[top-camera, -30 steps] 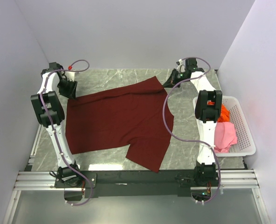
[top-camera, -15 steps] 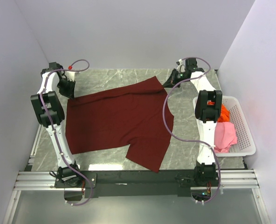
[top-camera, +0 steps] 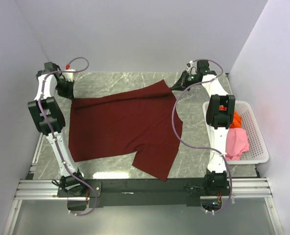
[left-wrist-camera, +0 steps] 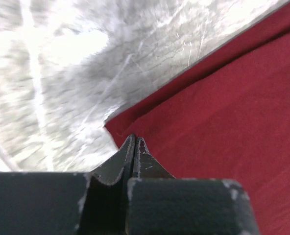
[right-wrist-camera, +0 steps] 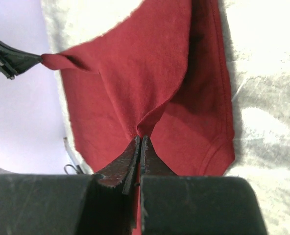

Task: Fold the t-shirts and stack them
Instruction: Fold the tshirt

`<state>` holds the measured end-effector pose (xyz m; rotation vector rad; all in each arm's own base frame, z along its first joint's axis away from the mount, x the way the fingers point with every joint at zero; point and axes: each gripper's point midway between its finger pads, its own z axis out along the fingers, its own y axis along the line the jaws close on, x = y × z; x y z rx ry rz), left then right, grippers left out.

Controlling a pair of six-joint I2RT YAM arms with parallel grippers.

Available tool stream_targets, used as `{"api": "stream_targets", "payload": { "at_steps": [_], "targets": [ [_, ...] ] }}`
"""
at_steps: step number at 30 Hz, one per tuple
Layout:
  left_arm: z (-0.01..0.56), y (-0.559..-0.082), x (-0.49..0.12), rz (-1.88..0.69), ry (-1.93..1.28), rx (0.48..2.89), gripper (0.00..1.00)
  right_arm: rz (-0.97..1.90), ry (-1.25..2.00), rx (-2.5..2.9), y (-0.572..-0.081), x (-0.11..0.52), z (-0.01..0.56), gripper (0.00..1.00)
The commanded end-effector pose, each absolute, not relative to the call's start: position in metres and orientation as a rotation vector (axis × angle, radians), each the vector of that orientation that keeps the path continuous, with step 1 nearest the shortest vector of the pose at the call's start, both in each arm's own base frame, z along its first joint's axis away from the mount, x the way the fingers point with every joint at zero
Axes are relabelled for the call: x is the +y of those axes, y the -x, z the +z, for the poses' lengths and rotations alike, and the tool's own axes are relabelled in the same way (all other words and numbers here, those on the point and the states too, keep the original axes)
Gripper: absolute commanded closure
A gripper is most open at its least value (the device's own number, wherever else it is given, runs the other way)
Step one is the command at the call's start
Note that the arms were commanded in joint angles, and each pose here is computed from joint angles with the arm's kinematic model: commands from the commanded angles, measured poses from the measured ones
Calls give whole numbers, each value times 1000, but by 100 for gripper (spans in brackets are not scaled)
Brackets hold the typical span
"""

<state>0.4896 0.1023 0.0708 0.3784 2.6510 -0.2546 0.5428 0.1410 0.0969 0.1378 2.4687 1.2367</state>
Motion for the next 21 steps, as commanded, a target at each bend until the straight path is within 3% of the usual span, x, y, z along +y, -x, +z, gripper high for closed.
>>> {"api": "stream_targets", "payload": {
  "at_steps": [1,11,21],
  "targets": [
    [150,-502,102,-187,-448,2445,100,1279,-74,2322,-543,136,171,100],
    [187,-488,110,-172,-464,2330,100,1341,-47,2269,-524,135,208,100],
    [184,-461,101,-125,-610,2261,100,1340,-42,2382,-470,133,185,100]
  ]
}}
